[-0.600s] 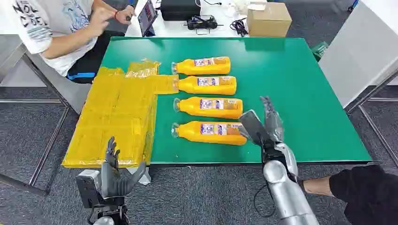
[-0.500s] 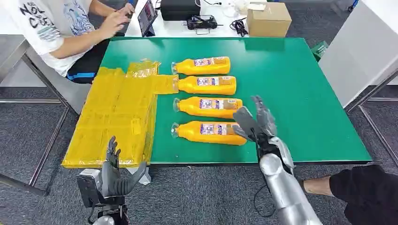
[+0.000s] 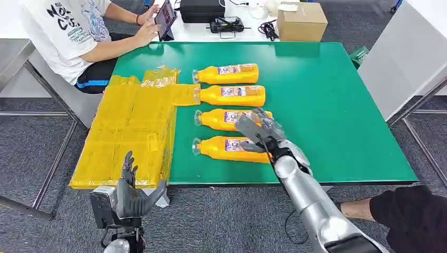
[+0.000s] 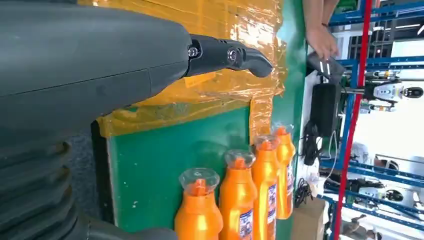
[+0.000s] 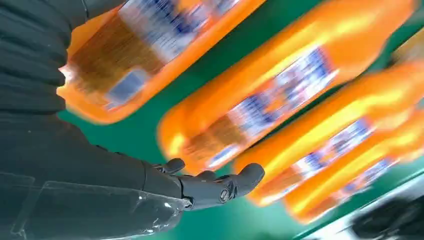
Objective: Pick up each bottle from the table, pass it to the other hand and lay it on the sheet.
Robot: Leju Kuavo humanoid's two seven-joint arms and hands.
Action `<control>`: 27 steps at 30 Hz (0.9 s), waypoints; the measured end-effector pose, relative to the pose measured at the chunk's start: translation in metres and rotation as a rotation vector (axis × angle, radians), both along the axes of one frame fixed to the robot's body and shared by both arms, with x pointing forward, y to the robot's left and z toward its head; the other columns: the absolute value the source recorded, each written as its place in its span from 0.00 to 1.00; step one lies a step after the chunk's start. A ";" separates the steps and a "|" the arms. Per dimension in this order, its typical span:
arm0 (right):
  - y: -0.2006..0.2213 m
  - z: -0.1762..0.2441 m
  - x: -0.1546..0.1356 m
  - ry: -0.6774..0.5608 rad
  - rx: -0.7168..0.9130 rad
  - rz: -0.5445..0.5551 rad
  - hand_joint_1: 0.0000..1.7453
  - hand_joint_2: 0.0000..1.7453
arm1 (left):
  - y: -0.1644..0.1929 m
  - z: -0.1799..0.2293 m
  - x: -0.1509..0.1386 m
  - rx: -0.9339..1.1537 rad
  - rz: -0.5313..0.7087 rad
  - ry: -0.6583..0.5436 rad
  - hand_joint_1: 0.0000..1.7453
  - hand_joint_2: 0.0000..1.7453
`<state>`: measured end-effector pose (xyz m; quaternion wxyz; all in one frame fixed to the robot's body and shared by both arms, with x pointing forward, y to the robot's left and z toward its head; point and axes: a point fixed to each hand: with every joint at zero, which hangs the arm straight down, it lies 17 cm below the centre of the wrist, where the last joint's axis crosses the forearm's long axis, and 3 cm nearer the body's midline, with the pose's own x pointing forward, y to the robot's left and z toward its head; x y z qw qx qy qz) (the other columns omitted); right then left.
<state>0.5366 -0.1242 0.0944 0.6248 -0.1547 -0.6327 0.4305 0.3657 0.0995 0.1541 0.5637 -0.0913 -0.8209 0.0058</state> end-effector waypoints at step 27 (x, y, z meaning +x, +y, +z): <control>0.038 -0.044 -0.036 0.089 -0.129 0.208 0.00 1.00 | 0.003 -0.014 0.004 -0.002 0.007 0.033 0.00 1.00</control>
